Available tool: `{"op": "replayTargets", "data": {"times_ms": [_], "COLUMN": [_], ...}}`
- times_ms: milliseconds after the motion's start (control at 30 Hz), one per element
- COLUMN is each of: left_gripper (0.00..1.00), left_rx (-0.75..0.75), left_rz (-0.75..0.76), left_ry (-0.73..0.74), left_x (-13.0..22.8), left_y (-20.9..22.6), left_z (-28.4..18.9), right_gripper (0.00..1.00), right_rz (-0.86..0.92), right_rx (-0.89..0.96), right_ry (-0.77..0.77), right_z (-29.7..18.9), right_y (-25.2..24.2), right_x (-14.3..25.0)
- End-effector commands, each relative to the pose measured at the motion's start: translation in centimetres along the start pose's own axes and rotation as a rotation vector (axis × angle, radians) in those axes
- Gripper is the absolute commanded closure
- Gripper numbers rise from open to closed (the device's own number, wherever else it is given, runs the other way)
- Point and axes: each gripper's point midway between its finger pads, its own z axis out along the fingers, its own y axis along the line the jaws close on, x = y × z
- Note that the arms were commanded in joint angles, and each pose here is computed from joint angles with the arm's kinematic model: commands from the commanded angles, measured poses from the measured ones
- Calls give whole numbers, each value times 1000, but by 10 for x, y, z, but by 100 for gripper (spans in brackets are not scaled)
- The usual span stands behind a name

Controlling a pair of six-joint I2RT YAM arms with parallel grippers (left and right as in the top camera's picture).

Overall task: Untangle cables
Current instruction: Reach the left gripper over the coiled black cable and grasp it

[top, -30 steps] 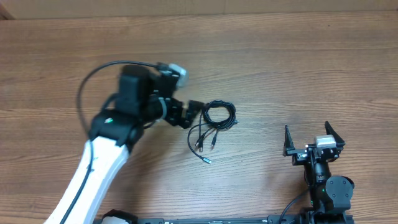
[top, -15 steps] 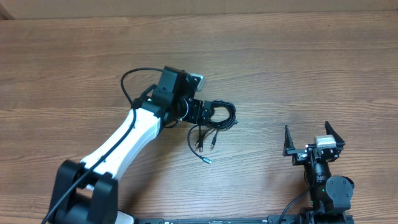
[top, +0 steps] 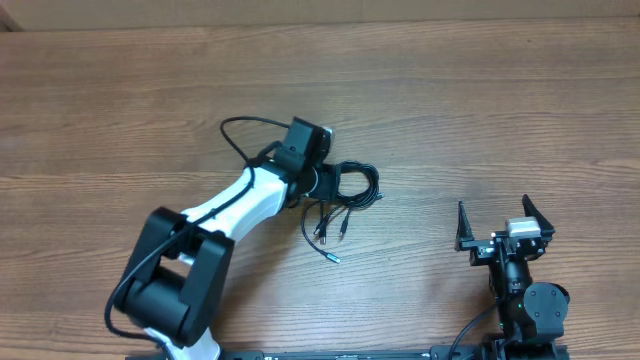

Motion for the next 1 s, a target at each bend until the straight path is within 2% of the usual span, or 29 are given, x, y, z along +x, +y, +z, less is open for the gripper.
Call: {"op": "replayTargets", "data": {"times_ms": [0, 33, 67, 167, 267, 300, 400, 500, 533, 567, 600, 633, 700, 767, 800, 833, 900, 967], "left_gripper": [73, 88, 96, 96, 96, 96, 96, 96, 90, 79, 73, 73, 67, 41, 37, 38, 48, 50], "left_rx": [-50, -81, -112, -218, -321, -347, -350, -290, -249, -198, -137, -103, -30, -8, -17, -47, -116, -164], "left_rz": [-8, -26, -50, -182, -398, -521, -821, -957, -981, -993, -984, -944, -646, -413, -300, -214, -140, -85], "left_ry": [-8, -15, -26, -64, -68, -53, 8, 55, 75, 101, 128, 138, 104, 59, 30, 8, -18, -12], "left_x": [-4, -5, -7, -11, -6, 0, 15, 16, 15, 14, 12, 10, -4, -16, -22, -27, -31, -30], "left_y": [8, 14, 20, 42, 65, 70, 68, 54, 47, 37, 26, 21, 14, 13, 16, 22, 34, 42], "left_z": [6, 6, 6, 1, -13, -20, -37, -46, -47, -47, -47, -47, -45, -44, -43, -41, -36, -29], "right_gripper": [0, 0, 0, 0, 0, 0, 0, 0, 0, 0, 0, 0, 0, 0, 0, 0, 0, 0], "right_rz": [-4, -4, -4, -4, -4, -4, -4, -4, -4, -4, -4, -4, -4, -4, -4, -4, -4, -4], "right_rx": [6, 6, 6, 6, 6, 6, 6, 6, 6, 6, 6, 6, 6, 6, 6, 6, 6, 6], "right_ry": [-1, -1, -1, -1, -1, -1, -1, -1, -1, -1, -1, -1, -1, -1, -1, -1, -1, -1], "right_z": [0, 0, 0, 0, 0, 0, 0, 0, 0, 0, 0, 0, 0, 0, 0, 0, 0, 0], "right_y": [0, 0, 0, 0, 0, 0, 0, 0, 0, 0, 0, 0, 0, 0, 0, 0, 0, 0], "right_x": [2, 2, 2, 2, 2, 2, 2, 2, 2, 2, 2, 2, 2, 2, 2, 2, 2, 2]}}
